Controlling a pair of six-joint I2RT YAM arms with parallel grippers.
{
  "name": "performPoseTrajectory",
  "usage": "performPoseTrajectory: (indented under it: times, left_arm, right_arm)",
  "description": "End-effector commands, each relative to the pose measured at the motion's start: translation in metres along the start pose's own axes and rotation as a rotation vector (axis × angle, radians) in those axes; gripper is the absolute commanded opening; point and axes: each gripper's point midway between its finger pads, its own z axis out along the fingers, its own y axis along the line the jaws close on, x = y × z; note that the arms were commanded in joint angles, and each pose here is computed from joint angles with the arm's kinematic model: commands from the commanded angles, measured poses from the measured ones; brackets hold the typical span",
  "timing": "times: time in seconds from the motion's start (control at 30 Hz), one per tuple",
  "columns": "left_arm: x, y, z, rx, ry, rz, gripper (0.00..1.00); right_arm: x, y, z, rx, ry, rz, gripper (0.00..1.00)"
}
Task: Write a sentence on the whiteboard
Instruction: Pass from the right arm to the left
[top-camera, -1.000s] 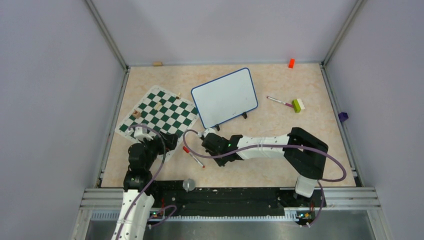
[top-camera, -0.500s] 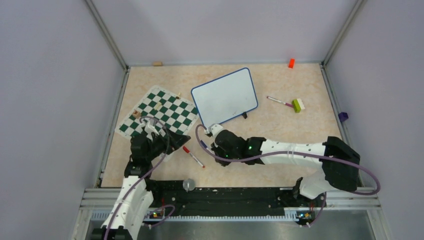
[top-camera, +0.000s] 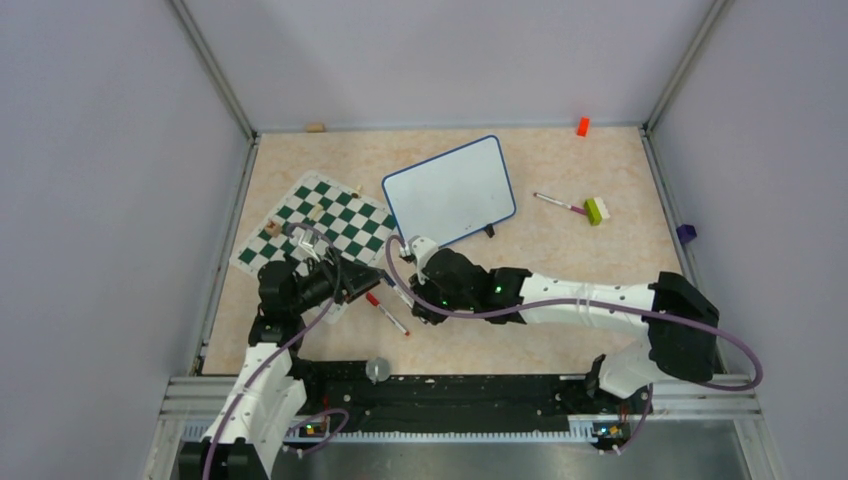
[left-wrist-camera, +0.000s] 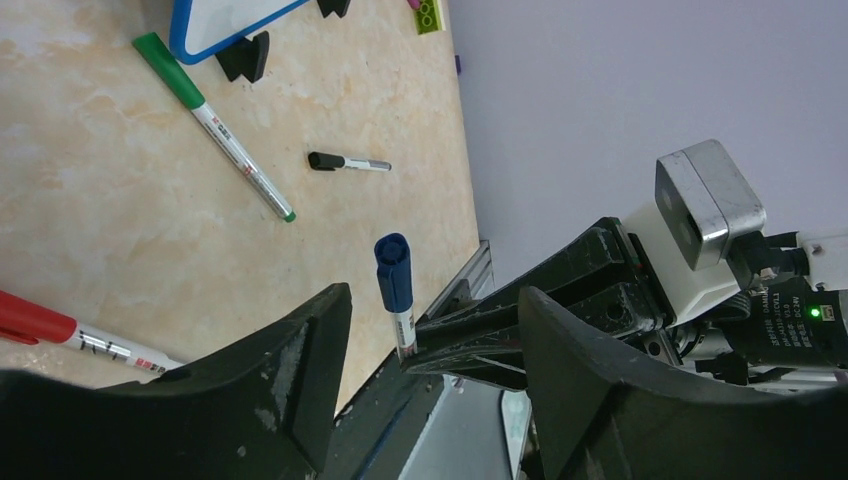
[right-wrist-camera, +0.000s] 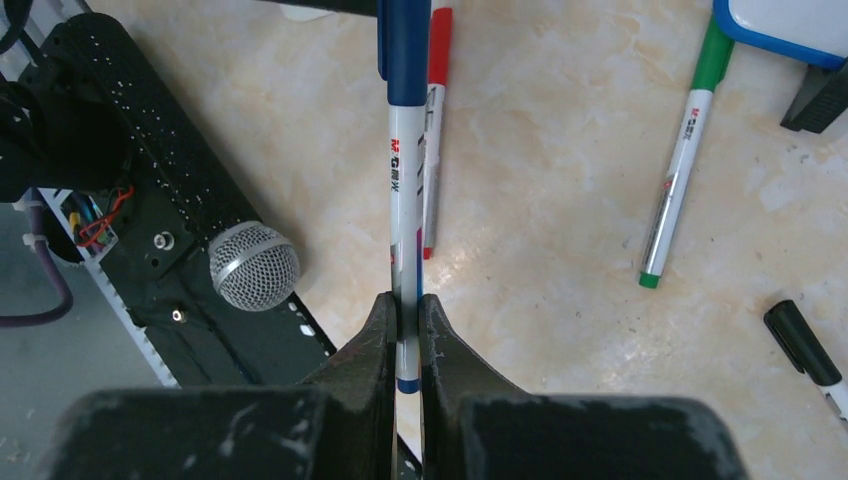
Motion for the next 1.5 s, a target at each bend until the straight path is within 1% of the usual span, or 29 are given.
performPoseTrajectory:
  times: [0.0, 0.07, 0.23, 0.3, 0.4, 0.47, 0.5, 0.63, 0.73, 0.77, 0.8, 0.87, 0.93, 0.97, 1.07, 1.1, 1.13, 1.2, 1.23, 1.3, 1.37, 1.47]
  left_arm:
    - [-0.005, -0.020, -0.001, 0.060, 0.002, 0.058, 0.66]
    - [-0.004, -0.019, -0.001, 0.058, 0.004, 0.057, 0.64]
    - [-0.005, -0.018, 0.000, 0.059, 0.005, 0.055, 0.57]
    - [-0.005, -0.018, 0.001, 0.060, 0.006, 0.054, 0.53]
    - [-0.004, -0.017, 0.001, 0.058, 0.011, 0.051, 0.43]
    - [-0.005, -0.015, 0.001, 0.051, 0.008, 0.048, 0.39]
    - [-0.005, -0.013, 0.002, 0.048, 0.007, 0.046, 0.39]
    - [-0.004, -0.008, 0.003, 0.035, 0.012, 0.035, 0.45]
    - [-0.004, -0.006, 0.004, 0.028, 0.014, 0.028, 0.50]
    - [-0.004, -0.005, 0.004, 0.025, 0.015, 0.026, 0.51]
    - [-0.004, -0.005, 0.004, 0.025, 0.017, 0.027, 0.49]
    - [-0.004, -0.005, 0.004, 0.028, 0.019, 0.032, 0.43]
    - [-0.004, -0.005, 0.004, 0.026, 0.020, 0.031, 0.39]
    - [-0.004, -0.005, 0.004, 0.027, 0.018, 0.033, 0.35]
    - [-0.004, -0.004, 0.004, 0.022, 0.016, 0.029, 0.13]
    - [-0.004, -0.004, 0.004, 0.019, 0.014, 0.028, 0.03]
    - [-0.004, -0.003, 0.004, 0.015, 0.014, 0.025, 0.00]
    - [-0.004, -0.002, 0.004, 0.007, 0.015, 0.021, 0.00]
    - [-0.004, -0.002, 0.004, 0.006, 0.015, 0.019, 0.00]
    - [-0.006, -0.005, 0.004, 0.007, 0.007, 0.011, 0.00]
    - [-0.011, -0.008, 0.005, 0.009, -0.013, -0.008, 0.00]
    - [-0.020, -0.020, 0.005, 0.044, -0.055, -0.047, 0.00]
  right_arm:
    - [-0.031, 0.023, 0.003, -0.070, -0.069, -0.009, 0.00]
    - [-0.033, 0.026, 0.004, -0.077, -0.071, -0.013, 0.00]
    - [-0.037, 0.035, 0.008, -0.121, -0.066, -0.016, 0.00]
    - [-0.038, 0.038, 0.009, -0.132, -0.067, -0.015, 0.00]
    - [-0.038, 0.039, 0.010, -0.136, -0.064, -0.014, 0.00]
    - [-0.038, 0.040, 0.011, -0.141, -0.063, -0.014, 0.00]
    - [-0.039, 0.040, 0.011, -0.143, -0.064, -0.015, 0.00]
    - [-0.039, 0.043, 0.010, -0.154, -0.061, -0.016, 0.00]
    - [-0.037, 0.046, 0.011, -0.171, -0.050, -0.020, 0.00]
    - [-0.037, 0.046, 0.012, -0.175, -0.046, -0.021, 0.00]
    - [-0.036, 0.046, 0.013, -0.174, -0.042, -0.020, 0.00]
    - [-0.037, 0.046, 0.013, -0.175, -0.046, -0.020, 0.00]
    - [-0.038, 0.047, 0.013, -0.177, -0.046, -0.020, 0.00]
    - [-0.038, 0.047, 0.013, -0.180, -0.045, -0.020, 0.00]
    - [-0.038, 0.049, 0.013, -0.184, -0.045, -0.019, 0.00]
    - [-0.038, 0.048, 0.013, -0.181, -0.046, -0.017, 0.00]
    - [-0.039, 0.047, 0.012, -0.174, -0.051, -0.017, 0.00]
    - [-0.041, 0.043, 0.010, -0.155, -0.064, -0.011, 0.01]
    - [-0.043, 0.041, 0.009, -0.142, -0.076, -0.005, 0.10]
    - [-0.051, 0.036, 0.002, -0.114, -0.122, 0.021, 0.47]
    - [-0.058, 0.031, -0.005, -0.093, -0.187, 0.049, 0.59]
    - [-0.077, 0.031, -0.022, -0.110, -0.320, 0.130, 0.67]
